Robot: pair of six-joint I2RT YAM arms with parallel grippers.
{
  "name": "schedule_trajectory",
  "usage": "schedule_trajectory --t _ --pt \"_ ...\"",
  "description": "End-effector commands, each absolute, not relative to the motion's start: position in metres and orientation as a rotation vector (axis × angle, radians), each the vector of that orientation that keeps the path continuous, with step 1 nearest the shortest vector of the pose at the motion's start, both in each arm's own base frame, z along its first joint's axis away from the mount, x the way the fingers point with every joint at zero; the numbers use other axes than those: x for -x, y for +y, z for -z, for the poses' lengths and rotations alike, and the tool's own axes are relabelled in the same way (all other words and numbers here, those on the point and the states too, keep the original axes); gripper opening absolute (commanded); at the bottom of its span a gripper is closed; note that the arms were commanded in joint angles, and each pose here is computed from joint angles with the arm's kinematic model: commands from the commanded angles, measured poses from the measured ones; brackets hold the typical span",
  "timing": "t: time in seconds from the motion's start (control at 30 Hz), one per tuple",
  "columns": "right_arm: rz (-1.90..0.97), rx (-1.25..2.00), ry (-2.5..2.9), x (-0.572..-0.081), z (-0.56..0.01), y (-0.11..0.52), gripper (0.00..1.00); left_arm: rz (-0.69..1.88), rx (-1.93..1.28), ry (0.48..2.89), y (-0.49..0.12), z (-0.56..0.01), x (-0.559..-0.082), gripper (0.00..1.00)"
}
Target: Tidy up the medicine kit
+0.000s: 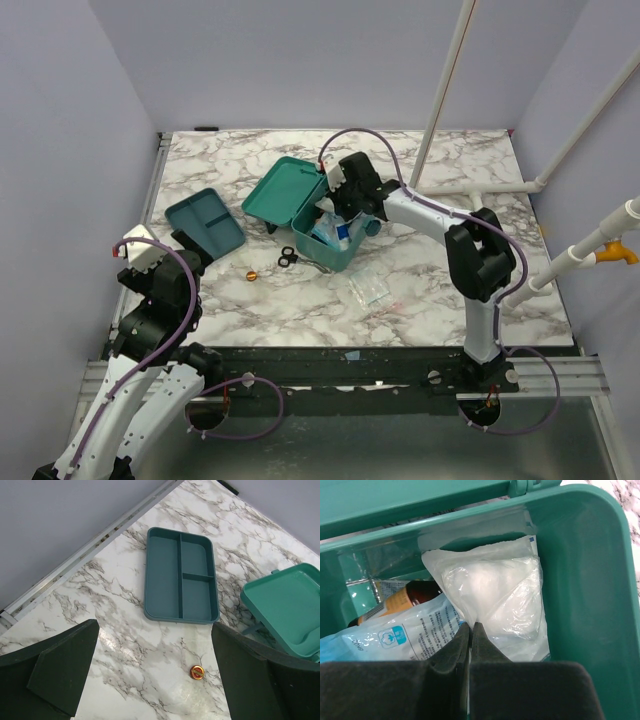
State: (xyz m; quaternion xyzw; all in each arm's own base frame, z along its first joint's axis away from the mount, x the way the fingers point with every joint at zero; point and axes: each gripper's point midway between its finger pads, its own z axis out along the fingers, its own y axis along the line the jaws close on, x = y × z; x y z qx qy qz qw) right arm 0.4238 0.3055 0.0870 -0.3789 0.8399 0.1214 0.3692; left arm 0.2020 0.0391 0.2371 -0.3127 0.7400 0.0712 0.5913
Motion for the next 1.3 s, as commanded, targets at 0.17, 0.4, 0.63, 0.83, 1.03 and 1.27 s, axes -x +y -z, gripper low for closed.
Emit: schedule_trajectory --t 0.17,0.4,0.63,0.83,1.03,1.27 --pt "-0.204 1.03 2.197 -0.429 -0.067 0.292 0.01 -0.148 0.698 1.73 0.033 -0.239 -0.206 0.99" --pt "-0.218 0.949 2.131 -0.43 -0.11 0.29 0.2 -0.142 0.693 1.733 0.032 -0.239 -0.206 0.99" --pt "-0.249 0.838 2.029 -0.427 -0.175 0.289 0.43 -0.134 0.693 1.729 0.032 -0.24 -0.206 0.98" --pt "-0.228 0.828 2.006 -0.41 -0.204 0.292 0.47 -0.125 0.694 1.725 0.032 -0.24 -0.205 0.99" --pt "-0.288 0.888 1.999 -0.373 -0.216 0.313 0.51 -0.119 0.693 1.72 0.032 -0.241 -0.204 0.98" --pt "-0.407 0.93 2.047 -0.336 -0.21 0.332 0.5 -0.103 0.69 1.714 0.031 -0.242 -0.203 0.99"
